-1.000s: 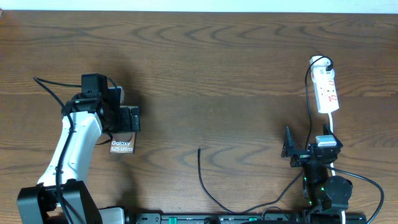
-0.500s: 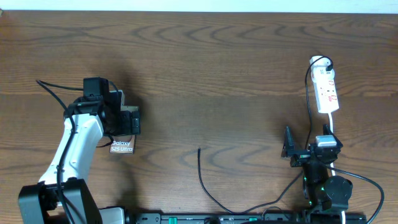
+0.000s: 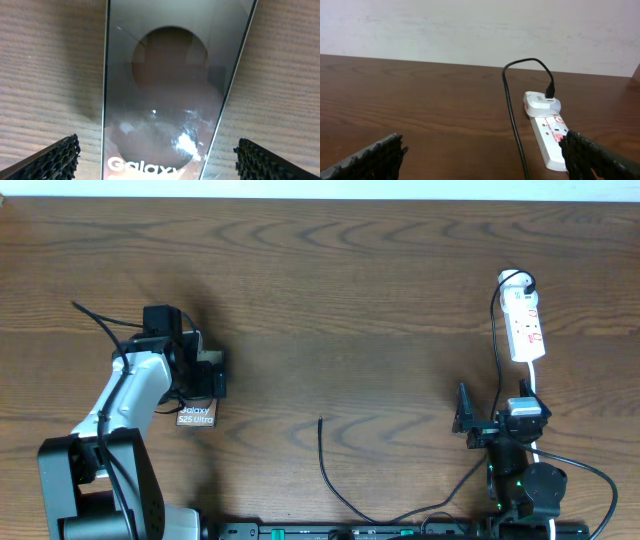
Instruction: Plug charger to phone and switch on socket
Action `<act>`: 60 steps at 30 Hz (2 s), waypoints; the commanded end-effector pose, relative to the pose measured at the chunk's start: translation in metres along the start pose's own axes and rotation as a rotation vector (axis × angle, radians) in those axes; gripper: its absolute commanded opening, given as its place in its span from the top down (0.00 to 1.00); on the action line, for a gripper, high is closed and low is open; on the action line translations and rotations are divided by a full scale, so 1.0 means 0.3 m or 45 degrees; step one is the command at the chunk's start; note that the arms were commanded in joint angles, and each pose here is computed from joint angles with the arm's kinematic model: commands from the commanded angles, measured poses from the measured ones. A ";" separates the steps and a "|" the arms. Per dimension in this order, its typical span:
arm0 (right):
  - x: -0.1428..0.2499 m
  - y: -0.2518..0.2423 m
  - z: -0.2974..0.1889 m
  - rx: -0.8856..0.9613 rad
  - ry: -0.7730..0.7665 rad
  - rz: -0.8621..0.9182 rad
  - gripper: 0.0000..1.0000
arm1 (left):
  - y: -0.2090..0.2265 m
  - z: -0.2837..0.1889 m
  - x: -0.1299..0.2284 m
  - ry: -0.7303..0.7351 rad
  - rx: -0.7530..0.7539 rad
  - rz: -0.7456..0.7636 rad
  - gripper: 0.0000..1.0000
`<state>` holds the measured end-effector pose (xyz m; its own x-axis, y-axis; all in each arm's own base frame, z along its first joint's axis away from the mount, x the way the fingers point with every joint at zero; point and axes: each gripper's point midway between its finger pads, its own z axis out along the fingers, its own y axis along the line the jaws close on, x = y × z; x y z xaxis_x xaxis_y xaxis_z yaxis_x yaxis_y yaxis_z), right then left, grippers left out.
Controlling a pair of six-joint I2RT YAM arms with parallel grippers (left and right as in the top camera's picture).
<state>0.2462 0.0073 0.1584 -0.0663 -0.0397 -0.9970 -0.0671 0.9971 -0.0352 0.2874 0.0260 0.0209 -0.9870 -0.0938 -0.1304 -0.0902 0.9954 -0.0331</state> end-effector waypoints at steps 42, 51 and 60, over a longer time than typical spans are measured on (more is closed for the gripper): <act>0.005 -0.008 0.000 0.014 0.006 0.017 0.01 | 0.021 0.049 -0.054 -0.011 -0.032 0.064 0.02; 0.005 -0.008 0.000 0.014 0.007 0.017 0.01 | 0.004 0.050 -0.056 -0.015 0.006 0.130 0.02; 0.005 -0.008 0.000 0.014 0.007 0.017 0.01 | 0.004 0.051 -0.056 -0.017 0.006 0.130 0.02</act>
<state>0.2462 0.0073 0.1583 -0.0670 -0.0396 -0.9970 -0.0671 0.9971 -0.0351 0.2966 0.0269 0.0019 -0.9927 -0.0010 -0.1203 0.0018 0.9997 -0.0234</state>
